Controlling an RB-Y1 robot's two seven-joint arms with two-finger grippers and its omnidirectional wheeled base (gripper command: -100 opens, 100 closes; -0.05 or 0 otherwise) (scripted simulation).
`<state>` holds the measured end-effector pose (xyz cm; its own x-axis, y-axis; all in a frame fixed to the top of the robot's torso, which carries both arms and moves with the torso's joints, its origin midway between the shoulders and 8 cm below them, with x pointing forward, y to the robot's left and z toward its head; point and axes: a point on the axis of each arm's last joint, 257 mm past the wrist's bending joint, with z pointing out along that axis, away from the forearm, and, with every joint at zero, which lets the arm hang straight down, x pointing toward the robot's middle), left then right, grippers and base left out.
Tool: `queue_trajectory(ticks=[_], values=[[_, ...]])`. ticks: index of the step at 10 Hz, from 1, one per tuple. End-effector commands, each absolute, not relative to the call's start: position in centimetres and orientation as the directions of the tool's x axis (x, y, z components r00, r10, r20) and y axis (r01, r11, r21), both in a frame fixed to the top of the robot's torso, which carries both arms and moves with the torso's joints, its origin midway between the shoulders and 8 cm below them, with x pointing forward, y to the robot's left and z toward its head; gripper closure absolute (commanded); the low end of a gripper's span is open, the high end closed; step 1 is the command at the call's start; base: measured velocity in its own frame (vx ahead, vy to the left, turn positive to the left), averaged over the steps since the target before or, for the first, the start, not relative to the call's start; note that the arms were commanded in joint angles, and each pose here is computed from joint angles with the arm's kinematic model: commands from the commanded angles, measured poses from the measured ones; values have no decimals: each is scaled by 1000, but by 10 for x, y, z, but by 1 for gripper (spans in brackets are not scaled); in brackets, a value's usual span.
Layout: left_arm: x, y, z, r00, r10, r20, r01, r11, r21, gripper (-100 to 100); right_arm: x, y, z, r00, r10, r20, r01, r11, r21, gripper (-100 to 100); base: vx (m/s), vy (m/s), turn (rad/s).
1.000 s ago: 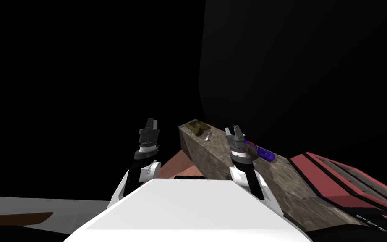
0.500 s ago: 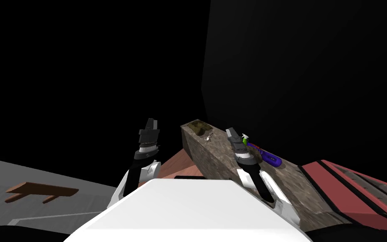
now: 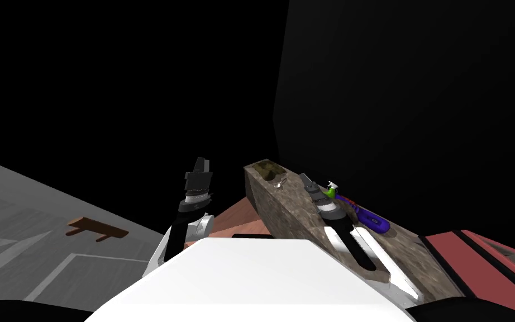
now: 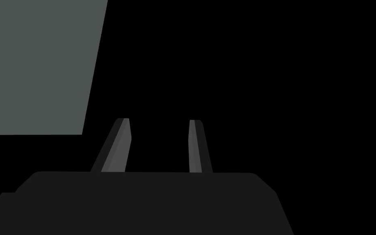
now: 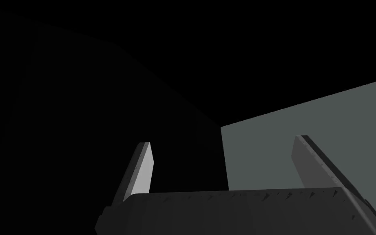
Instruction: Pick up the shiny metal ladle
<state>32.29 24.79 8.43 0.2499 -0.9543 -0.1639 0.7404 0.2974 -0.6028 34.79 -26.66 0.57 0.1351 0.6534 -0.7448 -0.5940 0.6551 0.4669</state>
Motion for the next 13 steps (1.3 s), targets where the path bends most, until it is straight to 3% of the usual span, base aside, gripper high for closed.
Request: queue_trajectory(ticks=[1,13], values=[[323,248,84,250,-954,-164,740,297,-603,0,350,-270,-7,128,567,-814,-572,712,406,-100,-15,-31,157],[323,248,84,250,-954,-164,740,297,-603,0,357,-302,-88,9,11,-1000,-509,861,5,-100,-9,-27,142]])
